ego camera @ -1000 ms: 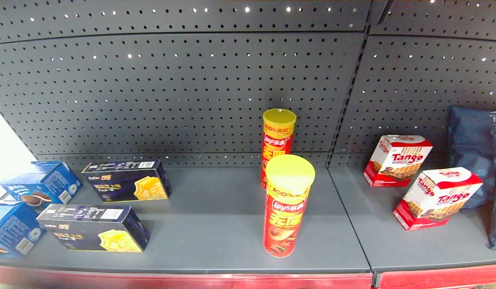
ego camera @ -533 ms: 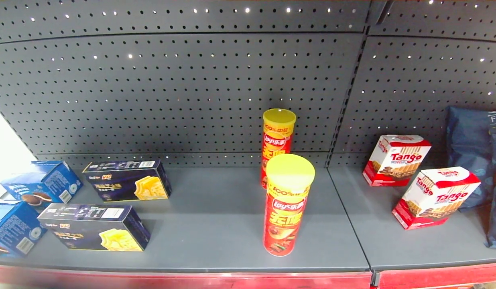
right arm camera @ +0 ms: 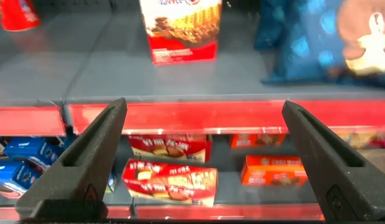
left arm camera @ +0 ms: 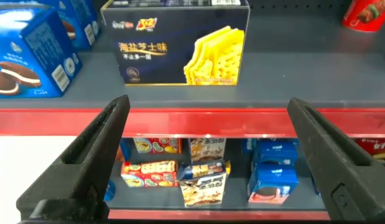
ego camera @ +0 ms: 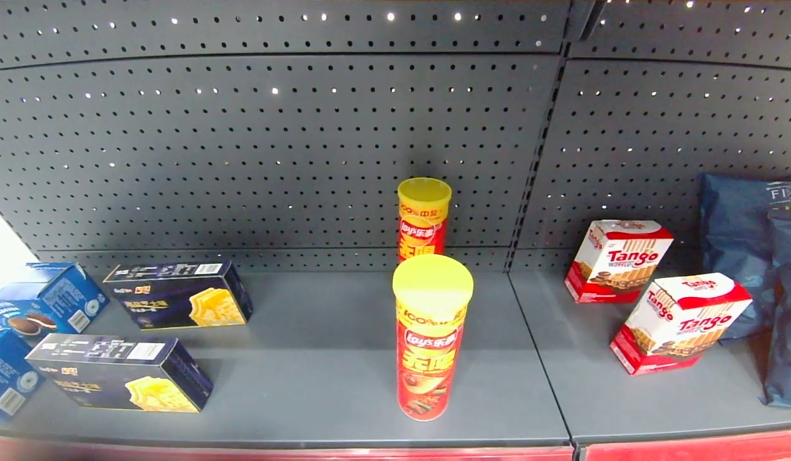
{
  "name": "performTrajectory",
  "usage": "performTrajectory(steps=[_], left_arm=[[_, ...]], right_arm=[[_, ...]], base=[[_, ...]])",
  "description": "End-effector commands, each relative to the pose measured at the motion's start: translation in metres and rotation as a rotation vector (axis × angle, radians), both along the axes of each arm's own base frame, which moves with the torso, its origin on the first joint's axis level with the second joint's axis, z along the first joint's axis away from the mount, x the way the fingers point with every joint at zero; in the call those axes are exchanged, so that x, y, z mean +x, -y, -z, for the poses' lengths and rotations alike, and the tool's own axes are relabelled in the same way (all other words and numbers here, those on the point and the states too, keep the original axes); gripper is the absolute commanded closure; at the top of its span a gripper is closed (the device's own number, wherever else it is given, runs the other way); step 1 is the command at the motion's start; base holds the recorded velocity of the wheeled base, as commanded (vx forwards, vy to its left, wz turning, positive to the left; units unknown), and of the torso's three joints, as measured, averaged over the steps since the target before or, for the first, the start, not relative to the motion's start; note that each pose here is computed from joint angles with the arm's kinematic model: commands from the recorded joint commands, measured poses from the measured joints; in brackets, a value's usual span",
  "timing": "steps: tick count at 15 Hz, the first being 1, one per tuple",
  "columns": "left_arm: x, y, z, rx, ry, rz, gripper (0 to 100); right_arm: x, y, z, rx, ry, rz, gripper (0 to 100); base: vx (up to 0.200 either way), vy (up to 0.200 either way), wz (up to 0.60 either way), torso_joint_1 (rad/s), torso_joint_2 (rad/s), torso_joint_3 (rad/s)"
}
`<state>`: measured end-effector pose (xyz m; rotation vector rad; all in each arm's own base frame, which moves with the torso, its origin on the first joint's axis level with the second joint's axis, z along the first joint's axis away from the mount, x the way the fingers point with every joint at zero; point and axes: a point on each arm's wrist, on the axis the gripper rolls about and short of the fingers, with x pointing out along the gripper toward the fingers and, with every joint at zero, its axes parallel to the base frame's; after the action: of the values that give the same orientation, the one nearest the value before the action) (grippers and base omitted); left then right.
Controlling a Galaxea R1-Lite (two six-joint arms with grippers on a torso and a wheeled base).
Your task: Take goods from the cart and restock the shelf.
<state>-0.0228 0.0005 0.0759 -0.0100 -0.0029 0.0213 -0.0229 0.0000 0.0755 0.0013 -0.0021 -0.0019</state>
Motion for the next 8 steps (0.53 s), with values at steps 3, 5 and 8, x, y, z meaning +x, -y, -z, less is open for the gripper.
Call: performTrajectory(steps=[3,5,8], left_arm=[[0.0000,0.0000,0.0001,-0.001,0.000,-0.002,0],[0.0000,0.0000,0.0001,-0.002,0.000,-0.002,0],[0.0000,0.0001,0.0001,0.001,0.000,0.001,0]], right_arm=[[0.0001,0.0000,0.0001,0.000,-0.002,0.000,0],[0.0001,0.0000,0.0001,0.000,-0.002,-0.002,0],[0.0001,0.0000,0.0001,0.000,-0.002,0.000,0]], base=[[0.000,0.000,0.00,0.000,0.00,0.000],[0.000,0.000,0.00,0.000,0.00,0.000],[0.000,0.067,0.00,0.001,0.00,-0.001]])
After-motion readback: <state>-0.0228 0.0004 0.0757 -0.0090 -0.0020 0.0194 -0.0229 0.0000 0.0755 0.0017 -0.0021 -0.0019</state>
